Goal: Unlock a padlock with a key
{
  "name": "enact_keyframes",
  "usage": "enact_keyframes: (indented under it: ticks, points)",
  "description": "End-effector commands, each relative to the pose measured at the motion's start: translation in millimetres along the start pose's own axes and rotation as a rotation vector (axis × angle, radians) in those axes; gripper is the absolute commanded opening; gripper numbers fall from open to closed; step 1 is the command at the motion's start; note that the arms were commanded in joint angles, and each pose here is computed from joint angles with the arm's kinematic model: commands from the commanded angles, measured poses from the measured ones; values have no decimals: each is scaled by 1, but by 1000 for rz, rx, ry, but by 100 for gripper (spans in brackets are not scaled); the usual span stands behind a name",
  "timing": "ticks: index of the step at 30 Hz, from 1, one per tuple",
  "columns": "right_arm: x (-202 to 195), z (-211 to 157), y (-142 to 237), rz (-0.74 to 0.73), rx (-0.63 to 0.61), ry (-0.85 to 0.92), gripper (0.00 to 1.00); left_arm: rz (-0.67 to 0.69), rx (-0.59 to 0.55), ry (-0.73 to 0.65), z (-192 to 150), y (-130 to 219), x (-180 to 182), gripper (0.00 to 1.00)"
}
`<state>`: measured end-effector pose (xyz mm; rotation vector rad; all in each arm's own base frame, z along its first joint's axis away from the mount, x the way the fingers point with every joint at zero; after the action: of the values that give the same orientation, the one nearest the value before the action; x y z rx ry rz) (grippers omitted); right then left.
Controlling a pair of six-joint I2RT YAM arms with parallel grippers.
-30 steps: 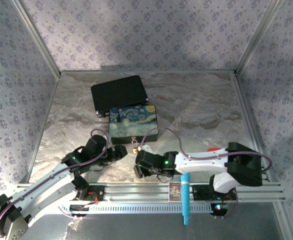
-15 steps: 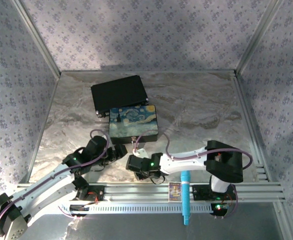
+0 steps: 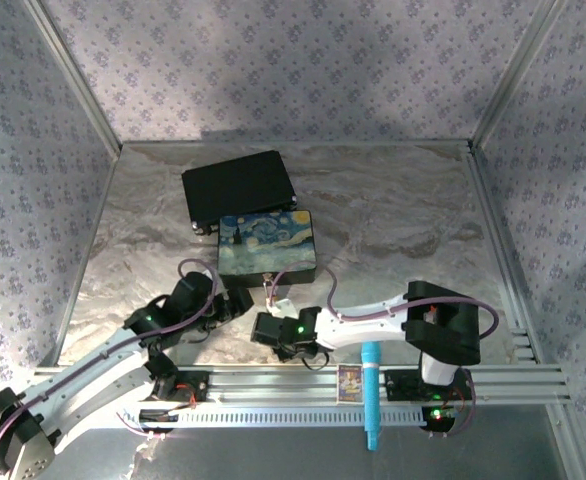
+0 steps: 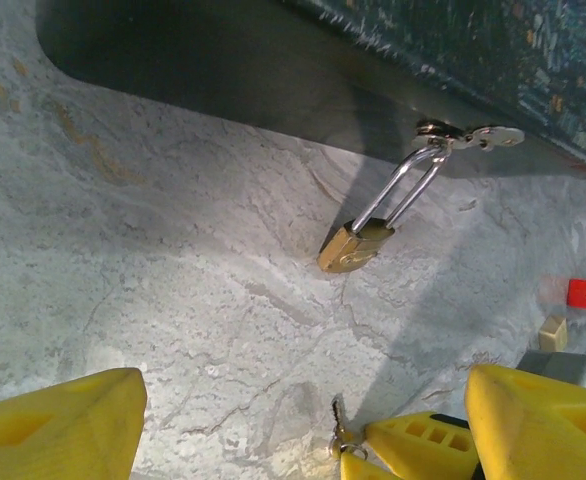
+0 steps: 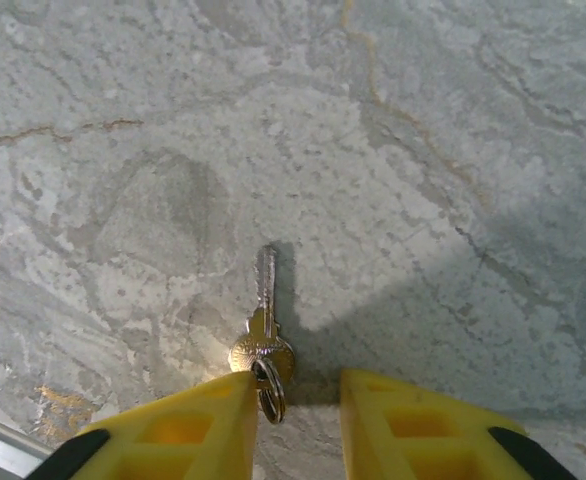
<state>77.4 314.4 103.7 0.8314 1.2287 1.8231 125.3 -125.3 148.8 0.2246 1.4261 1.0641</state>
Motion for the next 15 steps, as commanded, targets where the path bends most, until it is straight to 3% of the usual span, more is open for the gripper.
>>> enact_keyframes:
  ticks: [1, 4, 15]
  points:
    - [6, -4, -19, 82, 32, -23, 17, 13, -18, 8, 0, 2, 4, 82]
    - [-2, -3, -16, 158, 9, -29, 4, 1, -22, 10, 0, 2, 4, 82]
    - [-38, 1, 11, 324, -83, 62, 0, -171, 1, 24, -5, -13, -11, 77]
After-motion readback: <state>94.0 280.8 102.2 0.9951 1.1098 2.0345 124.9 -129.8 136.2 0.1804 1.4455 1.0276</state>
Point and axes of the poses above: each hand's point on the last joint's axis, 136 mm out from that joint toward the fingers, its own y axis back along the fingers, its own x axis along the line the jaws close on, z = x × y, the point moved 9 cm from there along y, back along the fingers, and after that the axes turned 5 degrees about y, right-handed, at the moved point
